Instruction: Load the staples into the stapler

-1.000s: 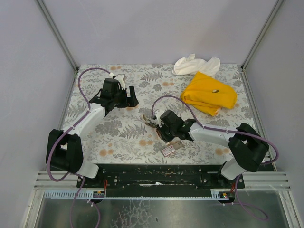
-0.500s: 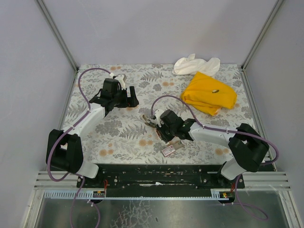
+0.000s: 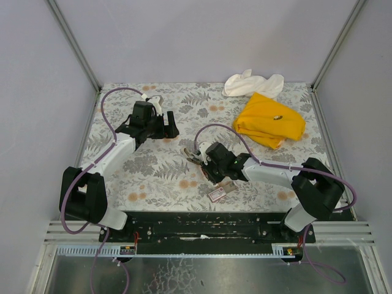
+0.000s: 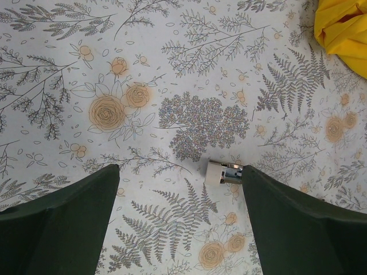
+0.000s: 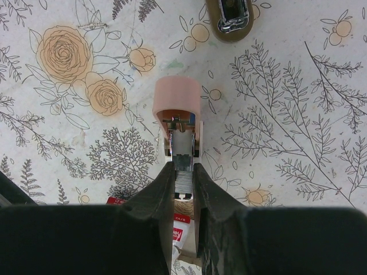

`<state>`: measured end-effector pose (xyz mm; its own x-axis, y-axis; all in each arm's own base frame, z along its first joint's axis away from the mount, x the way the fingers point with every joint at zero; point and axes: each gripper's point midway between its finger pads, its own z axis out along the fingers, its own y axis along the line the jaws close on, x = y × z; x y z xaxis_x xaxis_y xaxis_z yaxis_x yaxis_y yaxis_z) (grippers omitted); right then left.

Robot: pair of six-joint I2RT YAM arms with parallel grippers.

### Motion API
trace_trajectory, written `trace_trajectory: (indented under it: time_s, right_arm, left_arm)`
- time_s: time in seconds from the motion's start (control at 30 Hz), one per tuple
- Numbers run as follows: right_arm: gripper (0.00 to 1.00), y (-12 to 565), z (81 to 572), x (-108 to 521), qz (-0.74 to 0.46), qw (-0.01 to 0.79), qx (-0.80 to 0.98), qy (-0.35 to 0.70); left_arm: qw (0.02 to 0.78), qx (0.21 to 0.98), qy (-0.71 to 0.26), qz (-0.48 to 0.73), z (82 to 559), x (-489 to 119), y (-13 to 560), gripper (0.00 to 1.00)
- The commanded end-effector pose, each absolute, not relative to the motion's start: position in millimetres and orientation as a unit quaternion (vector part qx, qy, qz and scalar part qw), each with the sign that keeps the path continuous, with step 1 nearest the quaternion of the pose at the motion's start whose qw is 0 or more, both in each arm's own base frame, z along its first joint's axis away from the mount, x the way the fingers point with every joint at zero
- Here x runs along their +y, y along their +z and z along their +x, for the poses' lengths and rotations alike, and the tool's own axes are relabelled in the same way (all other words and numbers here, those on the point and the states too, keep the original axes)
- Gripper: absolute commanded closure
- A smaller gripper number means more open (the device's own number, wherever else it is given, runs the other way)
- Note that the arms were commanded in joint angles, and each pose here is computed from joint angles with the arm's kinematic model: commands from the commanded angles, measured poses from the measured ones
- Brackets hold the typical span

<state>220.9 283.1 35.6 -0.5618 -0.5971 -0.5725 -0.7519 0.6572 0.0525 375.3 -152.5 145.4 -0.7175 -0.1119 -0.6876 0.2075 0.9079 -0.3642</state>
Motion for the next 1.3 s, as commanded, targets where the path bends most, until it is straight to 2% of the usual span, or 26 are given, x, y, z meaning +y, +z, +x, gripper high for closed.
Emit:
trace_trajectory:
  time_s: [0.0, 1.27]
  right_arm:
    - [0.89, 43, 222, 292, -0.398, 0.271, 0.863, 0.155]
    - [0.93, 30, 217, 286, -0.394, 0.254, 0.871, 0.148]
  left_arm:
    - [0.387, 0.895, -0.217, 0.033, 379, -153, 153, 0.13]
    - [0.390, 0.894, -0.219, 0.032, 376, -153, 156, 0.13]
